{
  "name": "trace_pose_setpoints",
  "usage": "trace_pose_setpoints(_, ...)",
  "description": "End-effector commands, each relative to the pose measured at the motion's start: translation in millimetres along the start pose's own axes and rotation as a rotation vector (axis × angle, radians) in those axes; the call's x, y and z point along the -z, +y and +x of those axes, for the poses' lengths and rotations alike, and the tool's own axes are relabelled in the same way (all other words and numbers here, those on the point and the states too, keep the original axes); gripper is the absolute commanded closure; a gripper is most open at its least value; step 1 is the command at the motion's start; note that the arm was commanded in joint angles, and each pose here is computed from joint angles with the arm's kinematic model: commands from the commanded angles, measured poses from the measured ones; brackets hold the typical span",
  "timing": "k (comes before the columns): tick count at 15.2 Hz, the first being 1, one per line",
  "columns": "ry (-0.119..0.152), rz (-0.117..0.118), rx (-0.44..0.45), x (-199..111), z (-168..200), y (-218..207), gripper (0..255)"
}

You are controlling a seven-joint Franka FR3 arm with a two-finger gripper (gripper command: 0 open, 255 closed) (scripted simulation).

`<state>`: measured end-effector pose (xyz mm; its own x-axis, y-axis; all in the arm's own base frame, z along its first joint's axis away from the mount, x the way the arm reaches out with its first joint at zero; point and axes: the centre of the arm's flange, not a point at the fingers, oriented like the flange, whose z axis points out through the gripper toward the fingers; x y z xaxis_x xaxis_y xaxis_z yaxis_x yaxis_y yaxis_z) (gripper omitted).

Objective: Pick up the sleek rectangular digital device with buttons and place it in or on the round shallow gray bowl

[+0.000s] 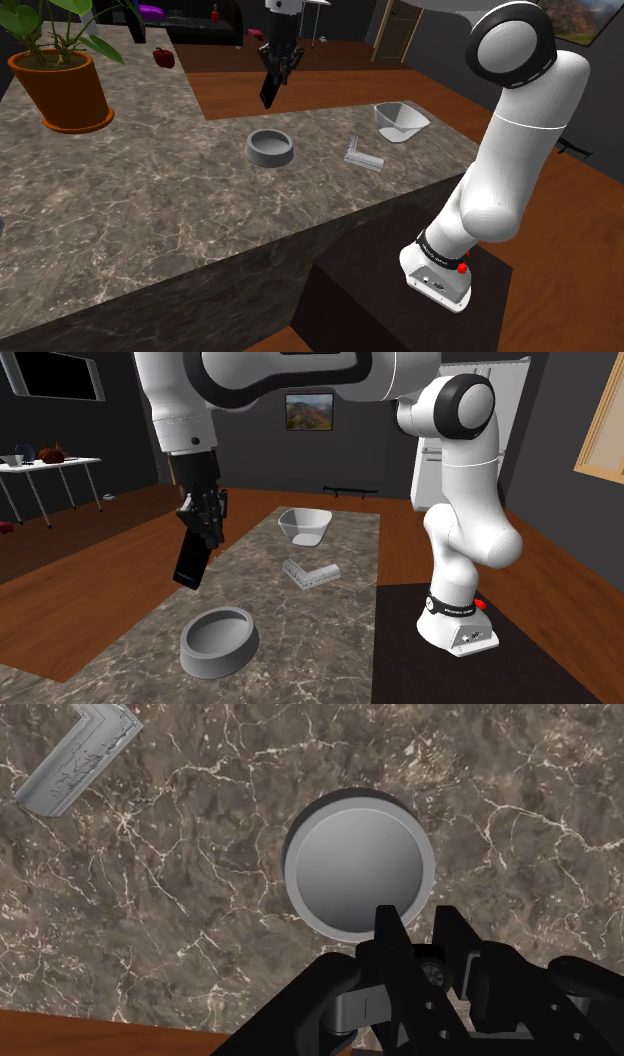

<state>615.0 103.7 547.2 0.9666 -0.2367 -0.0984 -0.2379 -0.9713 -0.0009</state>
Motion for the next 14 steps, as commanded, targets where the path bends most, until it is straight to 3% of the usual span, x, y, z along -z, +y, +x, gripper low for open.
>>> trace_pose_setpoints(1, 0.001, 0.000, 0.000, -9, 1, 0, 255)
trace_pose_setpoints(14, 0.001, 0.000, 0.000, -78, 8, 0, 255)
